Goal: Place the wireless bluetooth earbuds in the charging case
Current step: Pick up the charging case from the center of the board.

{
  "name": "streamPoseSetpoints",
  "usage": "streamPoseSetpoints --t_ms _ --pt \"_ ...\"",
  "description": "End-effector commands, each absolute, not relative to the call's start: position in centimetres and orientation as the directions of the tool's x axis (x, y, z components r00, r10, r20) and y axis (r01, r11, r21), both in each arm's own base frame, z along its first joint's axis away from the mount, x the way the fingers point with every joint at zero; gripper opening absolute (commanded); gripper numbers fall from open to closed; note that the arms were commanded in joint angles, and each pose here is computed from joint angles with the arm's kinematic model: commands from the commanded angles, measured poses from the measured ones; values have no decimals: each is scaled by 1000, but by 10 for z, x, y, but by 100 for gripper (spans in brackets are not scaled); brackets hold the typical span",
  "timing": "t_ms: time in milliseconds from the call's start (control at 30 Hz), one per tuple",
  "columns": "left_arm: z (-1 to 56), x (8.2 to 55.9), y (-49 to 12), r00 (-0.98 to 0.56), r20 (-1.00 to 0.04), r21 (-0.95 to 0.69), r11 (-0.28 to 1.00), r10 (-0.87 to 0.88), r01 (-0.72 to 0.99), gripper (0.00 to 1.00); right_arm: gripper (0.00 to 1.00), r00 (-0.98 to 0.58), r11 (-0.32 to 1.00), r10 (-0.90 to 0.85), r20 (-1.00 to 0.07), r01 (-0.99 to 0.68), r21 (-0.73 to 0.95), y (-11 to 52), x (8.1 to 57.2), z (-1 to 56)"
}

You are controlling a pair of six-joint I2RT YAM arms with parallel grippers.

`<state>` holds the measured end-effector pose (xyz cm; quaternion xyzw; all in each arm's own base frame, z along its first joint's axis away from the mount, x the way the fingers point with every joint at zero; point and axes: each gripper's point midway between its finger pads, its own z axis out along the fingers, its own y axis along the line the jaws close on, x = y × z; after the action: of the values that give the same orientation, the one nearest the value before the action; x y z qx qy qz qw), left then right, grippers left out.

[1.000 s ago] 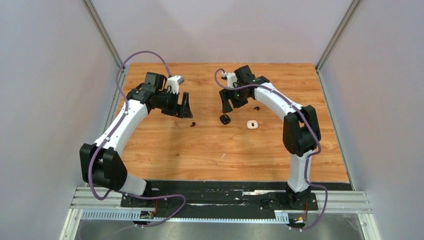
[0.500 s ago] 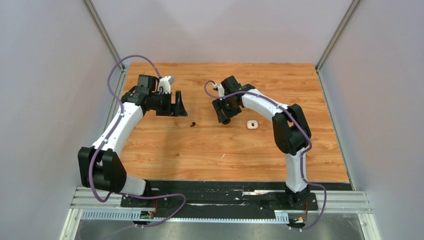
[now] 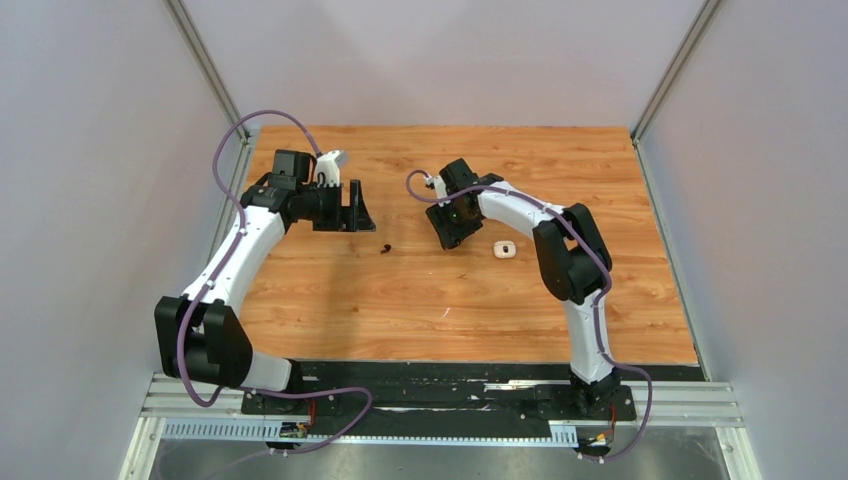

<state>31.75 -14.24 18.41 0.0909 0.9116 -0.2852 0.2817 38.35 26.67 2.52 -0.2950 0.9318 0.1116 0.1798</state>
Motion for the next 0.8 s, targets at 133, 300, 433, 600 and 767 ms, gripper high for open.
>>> streamPoseSetpoints --t_ms 133,300,433,600,767 --pt "201 320 -146 -790 -613 -478 801 -11 360 88 50 -741 803 -532 -410 -595 33 260 395 16" --pt "200 321 -148 -795 -607 -489 795 -13 360 88 31 -724 789 -558 -406 -614 8 259 400 11" --pt "202 325 -156 -793 -609 -518 763 -12 386 87 0 -641 722 -632 -437 -691 -31 257 401 35" --pt "212 339 -181 -790 -612 -611 646 -19 458 87 0 -288 537 -734 -616 -801 -265 259 420 111" --pt "245 353 -209 -724 -689 -644 486 -34 590 82 0 200 471 -661 -723 -639 -608 264 429 219"
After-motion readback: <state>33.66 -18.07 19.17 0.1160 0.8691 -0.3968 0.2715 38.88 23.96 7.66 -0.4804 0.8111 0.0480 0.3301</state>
